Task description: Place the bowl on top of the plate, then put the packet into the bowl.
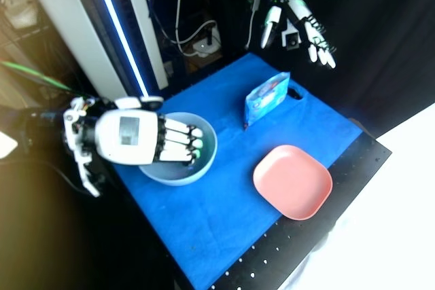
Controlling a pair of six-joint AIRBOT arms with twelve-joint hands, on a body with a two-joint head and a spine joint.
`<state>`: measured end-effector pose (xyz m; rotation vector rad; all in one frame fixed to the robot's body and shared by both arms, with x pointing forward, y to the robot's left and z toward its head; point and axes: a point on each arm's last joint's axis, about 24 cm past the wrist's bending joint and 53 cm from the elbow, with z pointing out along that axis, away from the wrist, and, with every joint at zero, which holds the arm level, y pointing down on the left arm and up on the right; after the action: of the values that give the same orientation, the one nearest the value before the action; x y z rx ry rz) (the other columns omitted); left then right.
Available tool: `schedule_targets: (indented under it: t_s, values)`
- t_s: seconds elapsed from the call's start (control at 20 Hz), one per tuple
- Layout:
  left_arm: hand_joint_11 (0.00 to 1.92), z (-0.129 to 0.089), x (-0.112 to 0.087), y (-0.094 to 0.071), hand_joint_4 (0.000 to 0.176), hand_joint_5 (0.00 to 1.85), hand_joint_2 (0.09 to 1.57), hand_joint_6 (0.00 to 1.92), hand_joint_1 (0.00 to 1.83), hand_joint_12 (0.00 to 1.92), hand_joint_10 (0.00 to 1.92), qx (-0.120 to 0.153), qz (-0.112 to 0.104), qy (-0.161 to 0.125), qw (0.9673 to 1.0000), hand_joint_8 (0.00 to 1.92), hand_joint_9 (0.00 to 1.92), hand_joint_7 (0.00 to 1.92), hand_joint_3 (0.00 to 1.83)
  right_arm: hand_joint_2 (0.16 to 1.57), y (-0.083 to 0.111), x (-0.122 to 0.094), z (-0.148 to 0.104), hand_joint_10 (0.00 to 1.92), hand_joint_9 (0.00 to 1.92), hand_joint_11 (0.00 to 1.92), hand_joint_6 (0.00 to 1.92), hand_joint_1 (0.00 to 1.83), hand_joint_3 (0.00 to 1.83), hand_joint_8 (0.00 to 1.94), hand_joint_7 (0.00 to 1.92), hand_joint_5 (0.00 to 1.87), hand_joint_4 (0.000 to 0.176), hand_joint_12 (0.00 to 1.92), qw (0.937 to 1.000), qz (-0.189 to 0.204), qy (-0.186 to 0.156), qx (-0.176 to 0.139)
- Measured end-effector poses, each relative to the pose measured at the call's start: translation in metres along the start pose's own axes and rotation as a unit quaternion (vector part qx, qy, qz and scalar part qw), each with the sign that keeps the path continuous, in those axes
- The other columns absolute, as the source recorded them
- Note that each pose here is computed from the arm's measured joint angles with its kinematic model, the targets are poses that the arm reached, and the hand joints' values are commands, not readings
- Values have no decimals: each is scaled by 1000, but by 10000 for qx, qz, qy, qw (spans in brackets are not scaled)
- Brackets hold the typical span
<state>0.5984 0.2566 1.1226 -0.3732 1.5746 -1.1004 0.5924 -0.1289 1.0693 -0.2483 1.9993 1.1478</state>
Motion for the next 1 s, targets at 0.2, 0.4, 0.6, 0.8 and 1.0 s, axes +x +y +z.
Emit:
schedule_targets:
  t_s: [0.2, 0.4, 0.6, 0.8, 1.0]
  values:
    - [0, 0, 0, 0, 96, 181, 1049, 4, 550, 0, 0, -2, -2, 0, 10000, 7, 0, 108, 0, 986, -9, 0, -2, 1005, 575, 466, 156, 1037, 7, 392, 647, 788, 0, 1405, 9999, 1, 12, 101]
    - [0, 0, 1, 1, 90, 187, 1048, 4, 539, 0, 0, -14, -32, -12, 10000, 4, 0, 112, 0, 1020, -13, 0, 0, 1910, 846, 973, 1555, 1363, 1, 1824, 589, 496, 0, 1910, 9999, 61, -25, 120]
    - [0, 0, 3, 1, 93, 187, 1045, 4, 483, 0, 14, -3, -36, 10, 10000, 12, 40, 136, 0, 1156, -11, 3, 3, 1921, 1299, 1408, 1920, 1467, 9, 1941, 993, 786, 105, 1921, 9999, 64, 13, 77]
    - [27, 0, 3, 1, 99, 193, 1051, 5, 598, 12, 7, -6, -38, 10, 10000, 6, 43, 138, 0, 1212, -12, 2, 4, 1921, 1520, 1602, 1921, 1308, 15, 1941, 1269, 919, 176, 1921, 10000, 66, -8, 62]
    - [122, 0, 6, 4, 44, 219, 1041, 9, 664, 61, 19, -50, -71, 29, 10000, 6, 97, 155, 0, 1243, -14, 0, 5, 1921, 1606, 1653, 1921, 1233, 0, 1941, 1433, 1052, 176, 1921, 9999, 0, 0, 124]
